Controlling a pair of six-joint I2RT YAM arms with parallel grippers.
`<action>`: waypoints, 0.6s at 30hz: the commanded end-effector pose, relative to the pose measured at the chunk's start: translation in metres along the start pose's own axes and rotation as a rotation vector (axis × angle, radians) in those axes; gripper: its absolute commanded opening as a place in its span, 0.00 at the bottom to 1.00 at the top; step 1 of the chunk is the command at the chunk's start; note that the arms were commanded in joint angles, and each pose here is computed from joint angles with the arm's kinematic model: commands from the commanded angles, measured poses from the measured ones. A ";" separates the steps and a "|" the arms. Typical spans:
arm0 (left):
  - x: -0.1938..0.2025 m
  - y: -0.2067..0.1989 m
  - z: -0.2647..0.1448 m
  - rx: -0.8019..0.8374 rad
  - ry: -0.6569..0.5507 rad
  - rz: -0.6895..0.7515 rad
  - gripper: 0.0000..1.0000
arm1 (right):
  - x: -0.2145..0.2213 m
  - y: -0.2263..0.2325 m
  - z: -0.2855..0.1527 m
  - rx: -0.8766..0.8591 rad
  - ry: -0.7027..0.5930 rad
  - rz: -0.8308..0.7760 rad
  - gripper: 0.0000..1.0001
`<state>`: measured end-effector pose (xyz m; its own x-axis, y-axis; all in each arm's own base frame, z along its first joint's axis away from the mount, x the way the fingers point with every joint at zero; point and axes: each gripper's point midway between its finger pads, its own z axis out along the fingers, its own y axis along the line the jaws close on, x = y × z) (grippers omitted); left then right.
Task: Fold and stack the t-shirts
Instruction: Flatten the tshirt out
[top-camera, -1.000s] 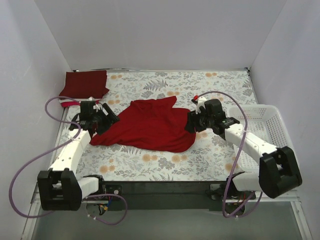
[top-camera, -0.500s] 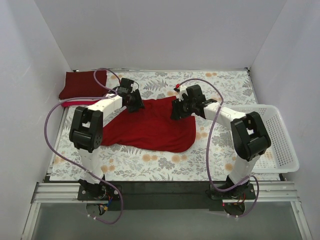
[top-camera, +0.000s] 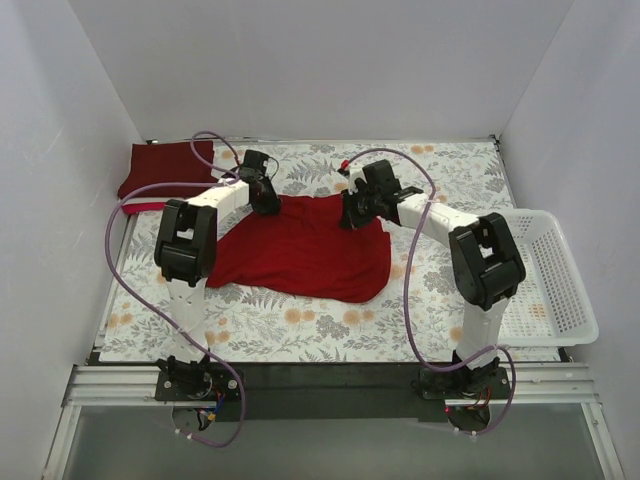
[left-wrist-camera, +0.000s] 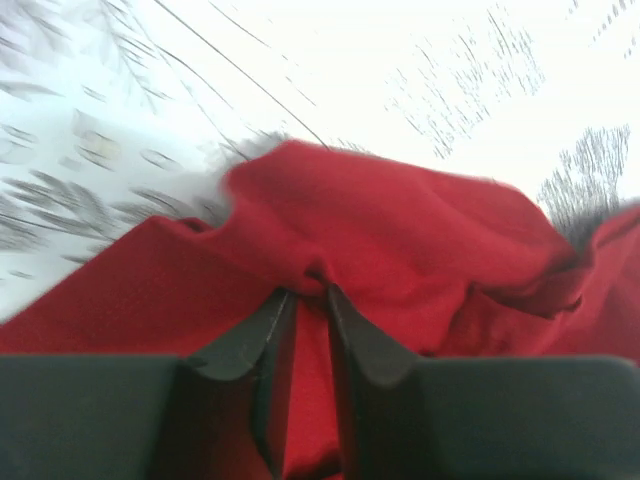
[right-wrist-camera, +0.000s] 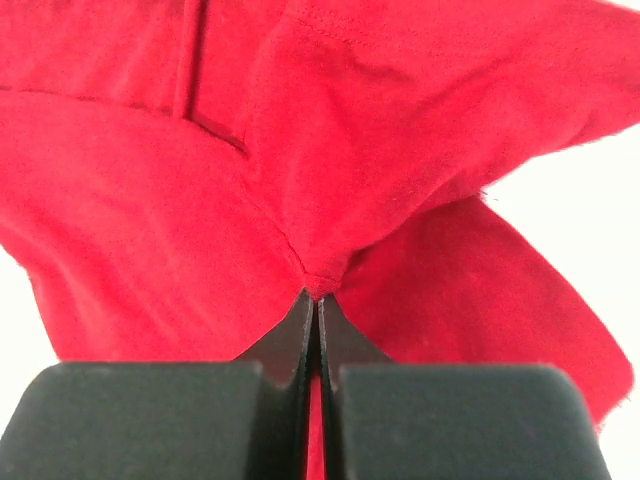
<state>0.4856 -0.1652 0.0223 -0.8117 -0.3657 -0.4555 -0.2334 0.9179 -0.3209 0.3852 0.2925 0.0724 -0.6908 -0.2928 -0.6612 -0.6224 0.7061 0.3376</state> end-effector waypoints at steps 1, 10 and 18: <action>-0.019 0.066 0.009 -0.160 -0.015 -0.112 0.17 | -0.084 0.015 -0.081 0.055 -0.217 -0.133 0.01; -0.040 0.111 -0.001 -0.187 -0.039 -0.250 0.12 | -0.018 0.061 -0.228 0.120 -0.375 -0.149 0.01; -0.038 0.102 -0.004 -0.139 -0.024 -0.256 0.16 | 0.152 0.086 -0.226 -0.023 -0.198 0.143 0.37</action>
<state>0.5115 -0.0578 0.0211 -0.6740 -0.5976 -0.4343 -0.4813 0.8012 -0.3555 0.1867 0.1712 0.2145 -0.4462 -0.0561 -0.8932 -0.6548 0.7008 0.2831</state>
